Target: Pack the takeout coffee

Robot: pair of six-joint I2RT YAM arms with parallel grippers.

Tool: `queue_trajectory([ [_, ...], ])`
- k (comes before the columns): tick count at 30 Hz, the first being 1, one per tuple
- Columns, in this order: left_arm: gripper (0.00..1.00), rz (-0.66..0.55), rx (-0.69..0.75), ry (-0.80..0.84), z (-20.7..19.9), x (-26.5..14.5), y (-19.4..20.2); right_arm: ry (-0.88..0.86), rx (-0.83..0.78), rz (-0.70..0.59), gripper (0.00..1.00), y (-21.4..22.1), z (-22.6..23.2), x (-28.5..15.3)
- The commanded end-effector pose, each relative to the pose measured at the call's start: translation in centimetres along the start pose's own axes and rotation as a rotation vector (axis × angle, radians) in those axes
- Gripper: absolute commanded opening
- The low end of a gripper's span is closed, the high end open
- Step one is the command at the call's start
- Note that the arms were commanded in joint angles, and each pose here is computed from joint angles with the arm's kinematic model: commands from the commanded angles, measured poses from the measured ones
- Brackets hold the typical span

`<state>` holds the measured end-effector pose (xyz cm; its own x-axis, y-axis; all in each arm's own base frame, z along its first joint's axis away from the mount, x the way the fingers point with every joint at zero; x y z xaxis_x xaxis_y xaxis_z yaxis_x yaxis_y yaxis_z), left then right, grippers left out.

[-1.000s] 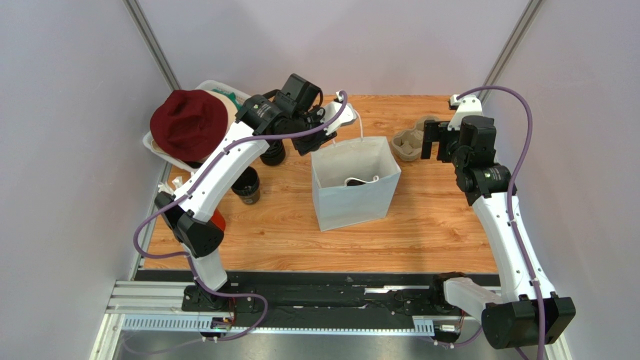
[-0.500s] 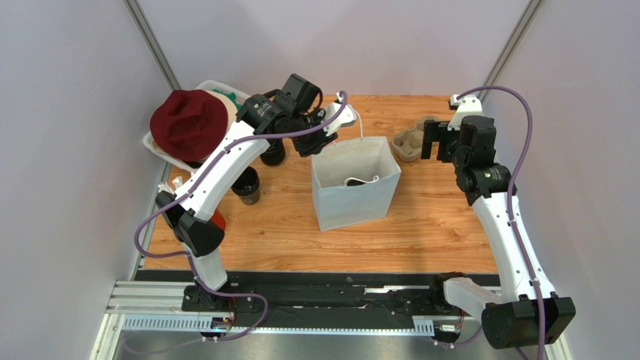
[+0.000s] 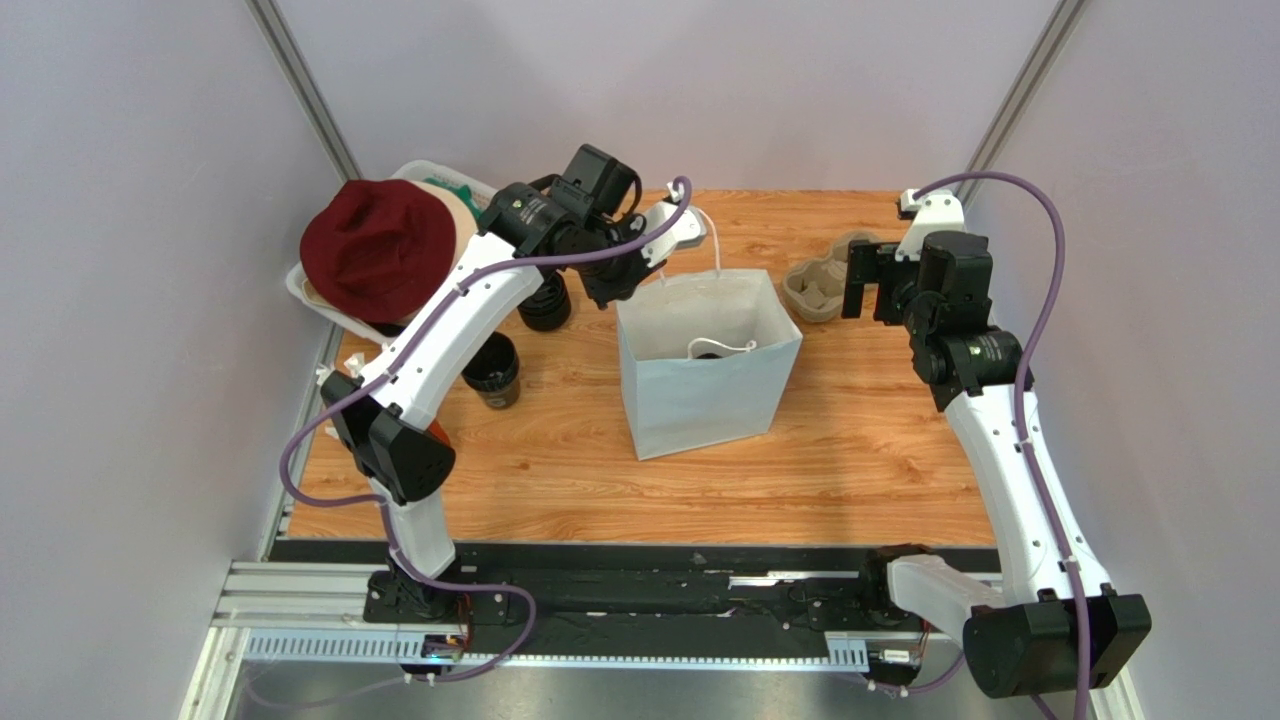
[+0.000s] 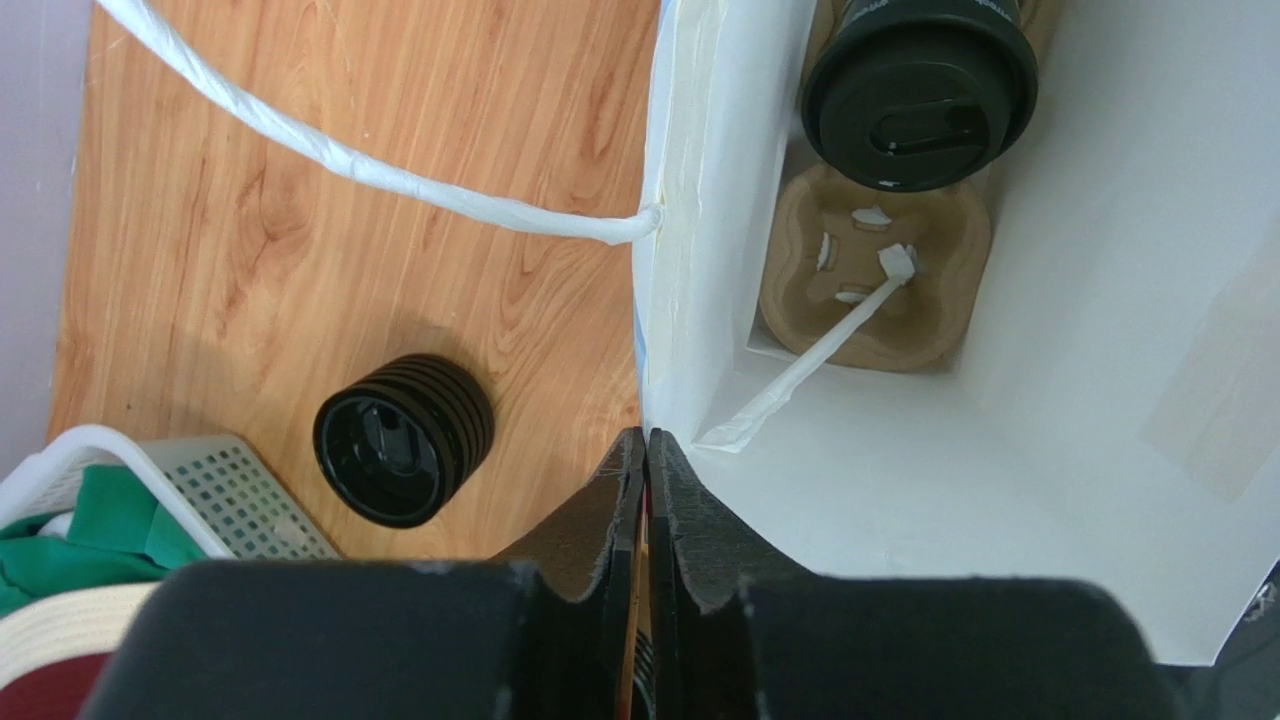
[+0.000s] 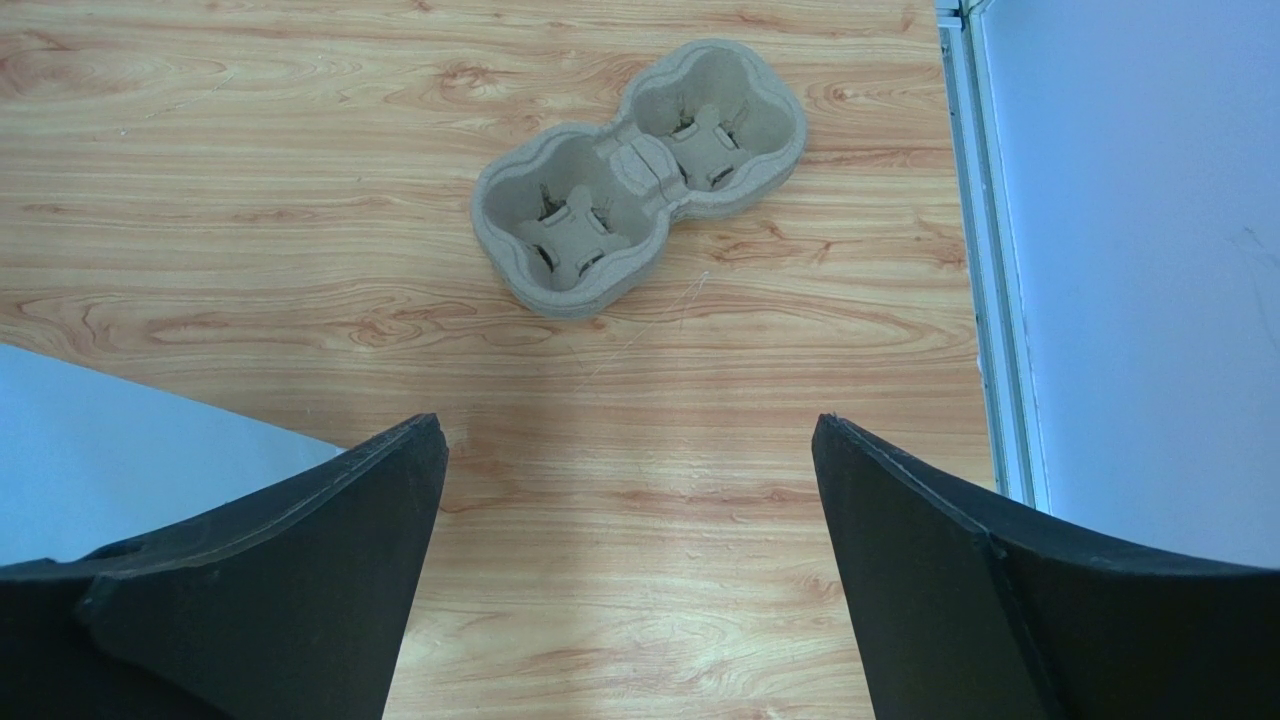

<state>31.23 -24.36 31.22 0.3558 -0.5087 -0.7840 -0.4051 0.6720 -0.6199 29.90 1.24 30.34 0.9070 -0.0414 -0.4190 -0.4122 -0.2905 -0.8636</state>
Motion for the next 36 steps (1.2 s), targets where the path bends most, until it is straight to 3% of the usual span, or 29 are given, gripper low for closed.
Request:
queue_trajectory([
  [1, 0.08, -0.020, 0.019, 0.026, -0.1, 0.0, -0.5, 0.017, 0.015, -0.066, 0.99, -1.3, -0.4, -0.6],
  [9, 0.00, -0.045, 0.018, 0.022, 0.3, 0.8, -1.6, 0.022, 0.017, -0.064, 0.99, -1.3, -0.5, -0.6],
  [34, 0.00, -0.144, 0.022, -0.031, 1.5, 1.3, -4.6, 0.024, 0.018, -0.059, 0.99, -1.2, -0.5, -0.4],
  [36, 0.11, -0.136, 0.020, -0.036, 1.6, 1.3, -4.4, 0.025, 0.017, -0.057, 0.99, -1.1, -0.5, -0.4],
])
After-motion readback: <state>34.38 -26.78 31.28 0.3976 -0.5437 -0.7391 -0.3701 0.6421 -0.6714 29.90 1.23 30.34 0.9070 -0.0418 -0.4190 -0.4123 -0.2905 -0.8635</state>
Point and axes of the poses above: each gripper's point midway between its finger pads, its own x axis out along the fingers, its own z axis along the line the jaws close on, y = z × x, the point moved 5 cm from there along -x, back along the fingers, and after that the axes turned 14 degrees about -x, right-handed, at the moved point
